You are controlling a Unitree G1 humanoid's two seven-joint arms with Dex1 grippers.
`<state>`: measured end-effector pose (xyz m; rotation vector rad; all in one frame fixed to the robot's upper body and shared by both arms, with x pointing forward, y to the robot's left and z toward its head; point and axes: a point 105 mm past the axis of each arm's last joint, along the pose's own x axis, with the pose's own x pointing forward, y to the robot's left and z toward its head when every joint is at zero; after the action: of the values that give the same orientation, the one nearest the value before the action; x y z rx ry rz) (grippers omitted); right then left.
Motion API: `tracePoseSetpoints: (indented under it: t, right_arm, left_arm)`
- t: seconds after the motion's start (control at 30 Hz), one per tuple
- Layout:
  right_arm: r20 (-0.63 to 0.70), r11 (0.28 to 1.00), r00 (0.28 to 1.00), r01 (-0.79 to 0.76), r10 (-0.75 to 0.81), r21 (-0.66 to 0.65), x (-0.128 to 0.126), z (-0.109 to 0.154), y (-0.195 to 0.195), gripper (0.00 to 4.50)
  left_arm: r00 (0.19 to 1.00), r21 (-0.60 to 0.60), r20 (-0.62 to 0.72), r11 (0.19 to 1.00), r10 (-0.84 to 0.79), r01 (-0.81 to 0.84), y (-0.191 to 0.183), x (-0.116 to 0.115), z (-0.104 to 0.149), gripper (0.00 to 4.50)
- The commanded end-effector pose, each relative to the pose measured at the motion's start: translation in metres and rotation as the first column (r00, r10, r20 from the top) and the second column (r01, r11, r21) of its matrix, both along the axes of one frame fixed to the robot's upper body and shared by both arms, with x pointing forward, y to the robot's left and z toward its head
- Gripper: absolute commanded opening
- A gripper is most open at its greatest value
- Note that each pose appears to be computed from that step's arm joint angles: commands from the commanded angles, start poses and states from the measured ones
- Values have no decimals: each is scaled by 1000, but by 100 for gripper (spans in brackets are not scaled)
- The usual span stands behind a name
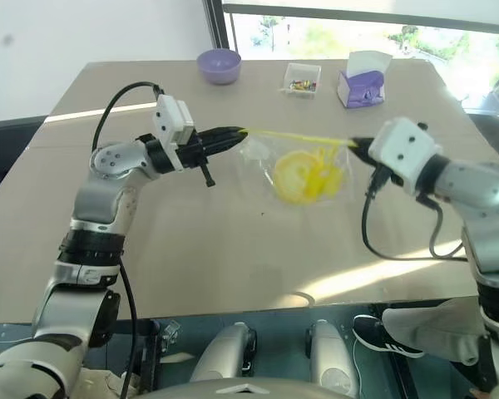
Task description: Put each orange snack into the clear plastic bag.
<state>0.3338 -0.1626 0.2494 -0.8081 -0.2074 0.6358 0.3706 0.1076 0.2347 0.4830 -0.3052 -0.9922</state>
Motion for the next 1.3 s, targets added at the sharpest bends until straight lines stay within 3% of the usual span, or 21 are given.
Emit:
tracePoseSetpoints:
  t: [0.03,0.13,0.23,0.47,0.57,0.6,0.63,0.7,0.83,0.87,0.93,1.13,1.3]
  right_arm:
    - [148,985,975,172,-168,-14,25,14,-25,3]
    - [201,984,964,178,-174,2,29,19,-24,3]
    - [173,989,976,142,-133,-36,22,1,-20,3]
    - [-45,991,996,71,-76,-109,0,-92,-10,3]
    - [-109,992,992,52,-64,-117,-9,-111,-9,3]
    - [-131,993,990,40,-54,-110,-14,-114,-8,45]
    - [-153,994,987,26,-42,-106,-19,-116,-8,57]
    - [-179,995,983,15,-33,-96,-24,-118,-9,134]
    - [-231,997,973,3,-20,-71,-38,-120,-15,328]
    - [-247,998,969,7,-21,-55,-43,-120,-18,392]
    - [-279,1000,960,19,-23,-16,-54,-118,-26,443]
    - [-348,985,937,62,-2,160,-83,-97,-46,443]
    - [-364,969,930,131,-48,209,-99,-85,-59,443]
  left_arm:
    - [977,-20,129,985,170,-169,18,22,17,0]
    - [971,-69,167,984,173,-163,15,23,27,0]
    - [976,-42,175,992,127,-121,13,13,16,0]
    - [998,128,61,991,23,-31,4,-24,-70,0]
    - [1000,171,-11,985,-24,25,5,-42,-90,0]
    - [999,170,-41,985,-35,41,8,-47,-92,50]
    - [996,169,-74,984,-43,55,12,-51,-94,64]
    - [992,168,-117,983,-49,69,17,-56,-95,138]
    - [968,139,-242,986,-59,95,30,-65,-93,329]
    - [959,120,-279,989,-54,90,36,-67,-92,395]
    - [944,94,-327,993,-40,75,47,-70,-90,441]
    - [925,51,-381,999,7,13,68,-70,-75,441]
    - [932,56,-360,998,50,-32,81,-71,-65,441]
